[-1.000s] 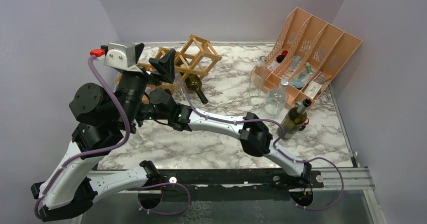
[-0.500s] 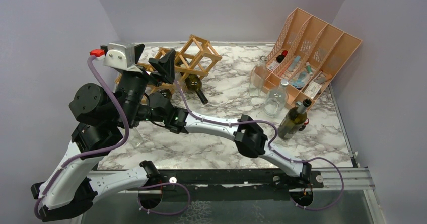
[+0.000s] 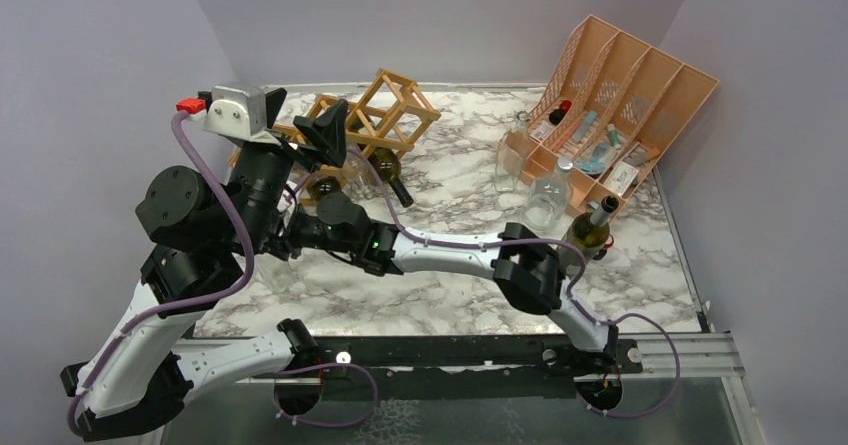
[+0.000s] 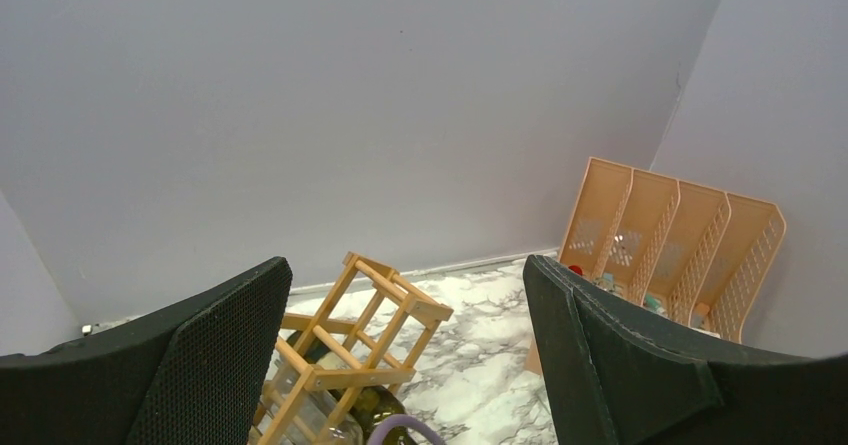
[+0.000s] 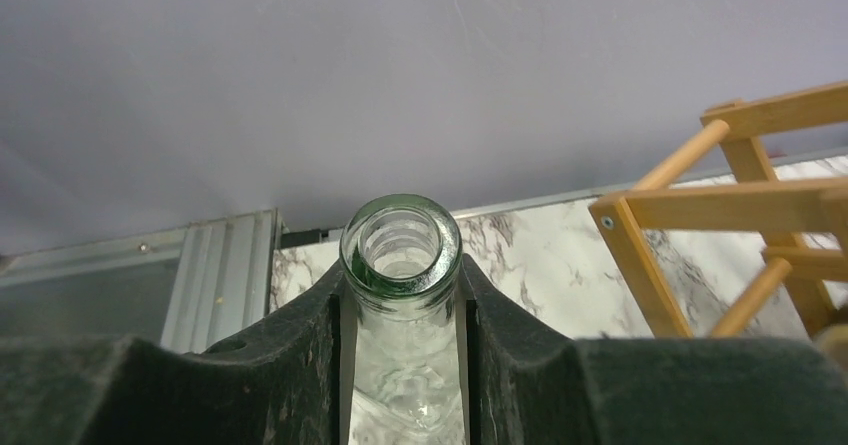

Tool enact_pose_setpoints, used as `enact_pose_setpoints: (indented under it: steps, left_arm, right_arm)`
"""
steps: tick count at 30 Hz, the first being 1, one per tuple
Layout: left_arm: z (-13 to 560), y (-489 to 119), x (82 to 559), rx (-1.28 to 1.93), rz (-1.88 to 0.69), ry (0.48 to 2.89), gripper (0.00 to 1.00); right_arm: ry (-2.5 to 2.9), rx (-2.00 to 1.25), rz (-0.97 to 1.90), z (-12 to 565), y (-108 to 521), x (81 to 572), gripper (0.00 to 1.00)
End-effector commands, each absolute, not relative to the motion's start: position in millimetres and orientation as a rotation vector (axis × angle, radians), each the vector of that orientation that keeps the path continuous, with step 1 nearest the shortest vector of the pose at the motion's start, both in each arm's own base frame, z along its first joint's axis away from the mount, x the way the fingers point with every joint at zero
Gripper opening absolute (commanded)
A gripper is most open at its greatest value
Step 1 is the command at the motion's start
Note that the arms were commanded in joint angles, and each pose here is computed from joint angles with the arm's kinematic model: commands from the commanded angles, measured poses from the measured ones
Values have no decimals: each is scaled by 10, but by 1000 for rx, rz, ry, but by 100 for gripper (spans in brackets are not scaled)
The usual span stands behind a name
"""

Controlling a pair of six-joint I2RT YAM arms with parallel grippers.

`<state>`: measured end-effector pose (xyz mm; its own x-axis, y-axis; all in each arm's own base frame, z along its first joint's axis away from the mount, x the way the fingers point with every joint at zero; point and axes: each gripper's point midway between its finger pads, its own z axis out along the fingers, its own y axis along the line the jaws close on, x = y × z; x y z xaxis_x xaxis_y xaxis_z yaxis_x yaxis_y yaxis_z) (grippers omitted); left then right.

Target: Put the wine bottle on the wine rack

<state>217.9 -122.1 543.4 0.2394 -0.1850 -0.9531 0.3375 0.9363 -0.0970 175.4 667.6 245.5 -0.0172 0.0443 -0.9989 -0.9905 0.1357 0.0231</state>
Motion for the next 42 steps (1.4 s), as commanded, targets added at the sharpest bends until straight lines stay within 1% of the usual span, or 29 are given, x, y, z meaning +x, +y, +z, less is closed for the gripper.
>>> enact_pose_setpoints:
  steps: [1, 7, 10, 14, 17, 27, 30, 34, 37, 42]
  left_arm:
    - [5488, -1184, 2126, 133, -382, 1268, 92]
    - [5375, -1203, 2152, 135, -373, 1290, 92]
    - [5293, -1227, 2178, 140, -365, 1306, 92]
    - [5132, -1284, 2222, 160, -349, 1335, 95]
    - [5000, -1316, 2238, 174, -343, 1357, 99]
    - [4427, -1419, 2363, 171, -308, 1453, 99]
    - [4190, -1544, 2400, 196, -326, 1494, 99]
    - [3722, -1798, 2454, 278, -359, 1548, 99]
    - [3436, -2044, 2418, 378, -440, 1522, 99]
    - [3059, -2419, 2234, 574, -597, 1438, 99]
  right_arm:
    - [1089, -917, 1154, 3329, 6318, 1697, 7]
    - [1109, -898, 1134, 3383, 5774, 1584, 1]
    - [1128, -881, 1108, 3453, 5485, 1558, 1]
    - [1175, -887, 1052, 3367, 5135, 1536, 1]
    - [1243, -855, 973, 3278, 4848, 1604, 1]
    - [1467, -594, 665, 2939, 3733, 1945, 1]
    - [1509, -458, 552, 2969, 3385, 2084, 1]
    - [1533, -309, 453, 3064, 3030, 2192, 1]
    - [1531, -244, 410, 3145, 2842, 2225, 1]
    - [1505, -221, 423, 3331, 2703, 2193, 1]
